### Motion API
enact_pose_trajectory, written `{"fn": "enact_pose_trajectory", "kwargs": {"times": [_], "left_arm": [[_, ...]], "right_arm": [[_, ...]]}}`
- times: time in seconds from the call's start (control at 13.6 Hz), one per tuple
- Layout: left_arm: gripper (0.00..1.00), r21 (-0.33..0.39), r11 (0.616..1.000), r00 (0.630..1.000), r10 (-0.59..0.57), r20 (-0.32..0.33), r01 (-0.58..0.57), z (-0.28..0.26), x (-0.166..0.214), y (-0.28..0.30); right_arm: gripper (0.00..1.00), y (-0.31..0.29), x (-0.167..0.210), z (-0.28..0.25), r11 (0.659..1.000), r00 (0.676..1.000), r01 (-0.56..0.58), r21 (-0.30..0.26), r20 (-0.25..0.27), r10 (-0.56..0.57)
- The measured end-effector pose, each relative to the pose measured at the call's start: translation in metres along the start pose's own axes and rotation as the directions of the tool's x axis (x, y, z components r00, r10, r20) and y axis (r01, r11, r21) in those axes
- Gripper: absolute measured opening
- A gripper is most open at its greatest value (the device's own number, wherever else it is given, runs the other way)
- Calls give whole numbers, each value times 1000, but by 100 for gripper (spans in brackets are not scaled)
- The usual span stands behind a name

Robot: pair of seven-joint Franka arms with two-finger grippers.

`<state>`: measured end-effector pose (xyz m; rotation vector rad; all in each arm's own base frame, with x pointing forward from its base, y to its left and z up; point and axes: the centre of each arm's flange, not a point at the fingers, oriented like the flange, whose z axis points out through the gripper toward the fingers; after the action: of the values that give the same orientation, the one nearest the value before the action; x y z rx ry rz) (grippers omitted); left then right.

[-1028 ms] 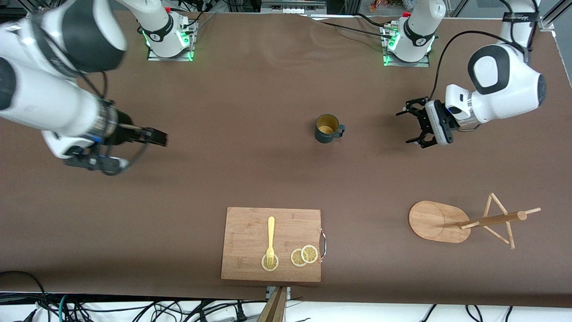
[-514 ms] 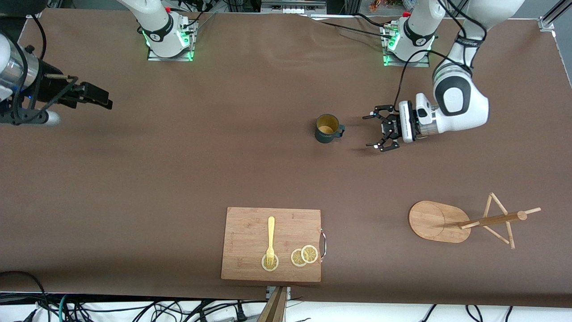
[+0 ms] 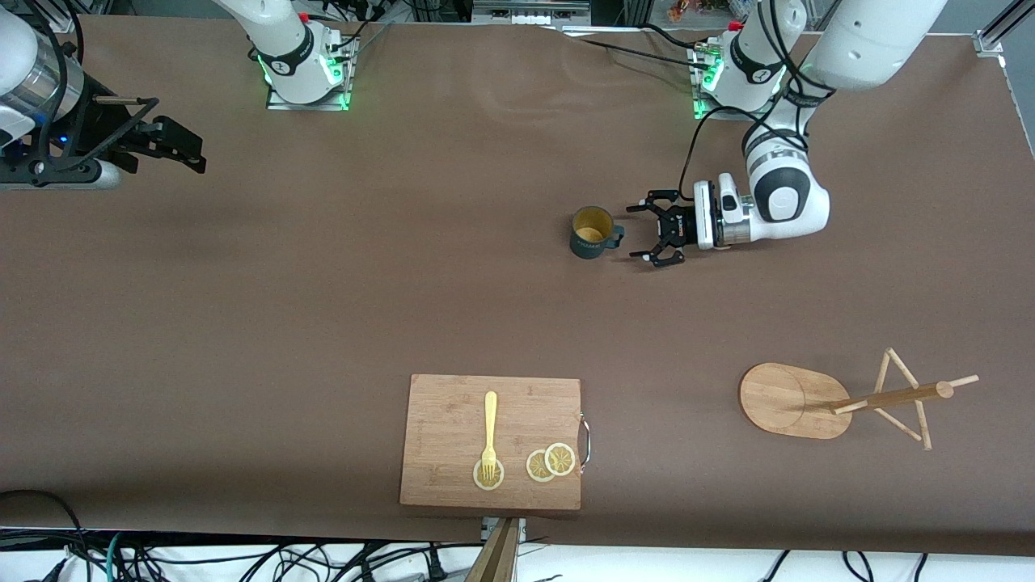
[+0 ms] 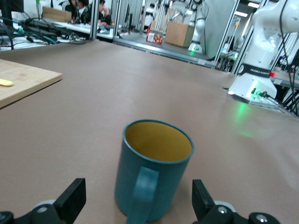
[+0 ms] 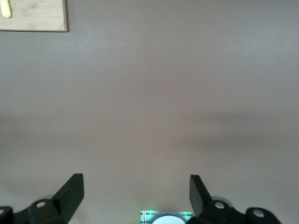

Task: Pass cup and hang on rack
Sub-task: 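Withdraw the right gripper while the left gripper grasps the mug handle, then lift the teal mug with the left gripper toward the wooden rack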

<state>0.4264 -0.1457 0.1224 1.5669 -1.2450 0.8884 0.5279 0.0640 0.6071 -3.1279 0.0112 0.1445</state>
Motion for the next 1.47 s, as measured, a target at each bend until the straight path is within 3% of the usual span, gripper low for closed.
{"fn": "enact_pose_trajectory", "kwargs": {"times": [0.15, 0.29, 0.66, 1.17, 1.47], "left_arm": [[97, -17, 1000, 1000, 3, -30, -3, 9, -16, 5], [75, -22, 999, 997, 22, -72, -24, 18, -26, 9], [21, -20, 999, 994, 34, -105, -37, 25, -32, -4], [21, -24, 998, 952, -70, -297, 66, 12, -25, -17], [21, -25, 999, 959, -40, -281, 35, -54, -6, -36]], "right_arm": [[100, 2, 4, 1, 1000, 1000, 2, -6, -18, -3], [100, 2, 5, 2, 1000, 1000, 11, -7, -28, -11], [100, 2, 8, 0, 1000, 999, 15, -7, -38, -16], [100, -2, 9, -4, 1000, 998, 22, -7, -50, -22], [100, -2, 9, -3, 1000, 999, 23, -7, -49, -23]]}}
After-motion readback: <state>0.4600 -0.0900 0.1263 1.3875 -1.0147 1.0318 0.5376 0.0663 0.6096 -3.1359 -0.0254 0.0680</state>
